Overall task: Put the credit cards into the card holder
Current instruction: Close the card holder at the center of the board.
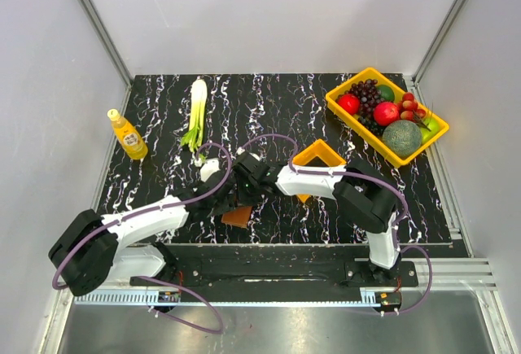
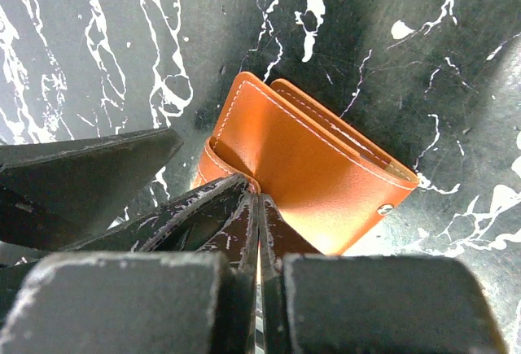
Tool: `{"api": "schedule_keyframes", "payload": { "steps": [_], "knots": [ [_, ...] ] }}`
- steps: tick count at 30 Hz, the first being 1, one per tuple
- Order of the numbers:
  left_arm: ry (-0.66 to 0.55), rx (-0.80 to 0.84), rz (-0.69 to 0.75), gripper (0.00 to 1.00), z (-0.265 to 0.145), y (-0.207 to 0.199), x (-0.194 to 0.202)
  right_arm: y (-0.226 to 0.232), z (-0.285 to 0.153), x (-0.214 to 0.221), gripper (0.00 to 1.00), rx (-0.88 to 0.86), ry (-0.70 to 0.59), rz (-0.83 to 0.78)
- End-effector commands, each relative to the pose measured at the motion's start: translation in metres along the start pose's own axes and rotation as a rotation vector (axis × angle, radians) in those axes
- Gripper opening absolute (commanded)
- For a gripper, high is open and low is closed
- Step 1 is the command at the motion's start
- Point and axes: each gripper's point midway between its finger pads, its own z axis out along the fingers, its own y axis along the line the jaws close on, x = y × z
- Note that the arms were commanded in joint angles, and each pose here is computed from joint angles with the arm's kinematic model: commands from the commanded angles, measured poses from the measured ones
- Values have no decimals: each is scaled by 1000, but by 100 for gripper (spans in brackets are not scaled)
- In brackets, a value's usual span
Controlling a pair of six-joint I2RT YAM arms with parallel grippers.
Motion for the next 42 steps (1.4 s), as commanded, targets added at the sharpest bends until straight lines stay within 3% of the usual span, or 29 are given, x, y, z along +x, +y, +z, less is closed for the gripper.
{"api": "schedule_keyframes", "payload": {
  "steps": [1, 8, 11, 14, 24, 29, 42],
  "knots": [
    [156, -87, 63, 52, 0, 30, 46, -46, 9, -8, 0, 230, -64, -50],
    [145, -80, 26, 51, -1, 30, 47, -43, 12, -6, 0, 238, -57, -55],
    [84, -84, 19, 61, -9, 29, 30, -41, 11, -9, 0, 235, -64, -57],
    [37, -77, 10, 64, -18, 25, 11, -40, 10, -8, 0, 231, -62, -61],
    [1, -59, -49, 61, -27, 31, 7, -39, 11, -4, 1, 208, -50, -63],
    [-25, 23, -82, 63, -29, 12, -3, -38, 12, -4, 1, 199, -51, -62],
    [2, 25, -69, 64, -15, 4, 1, -36, 13, -3, 1, 184, -46, -62]
  ]
}}
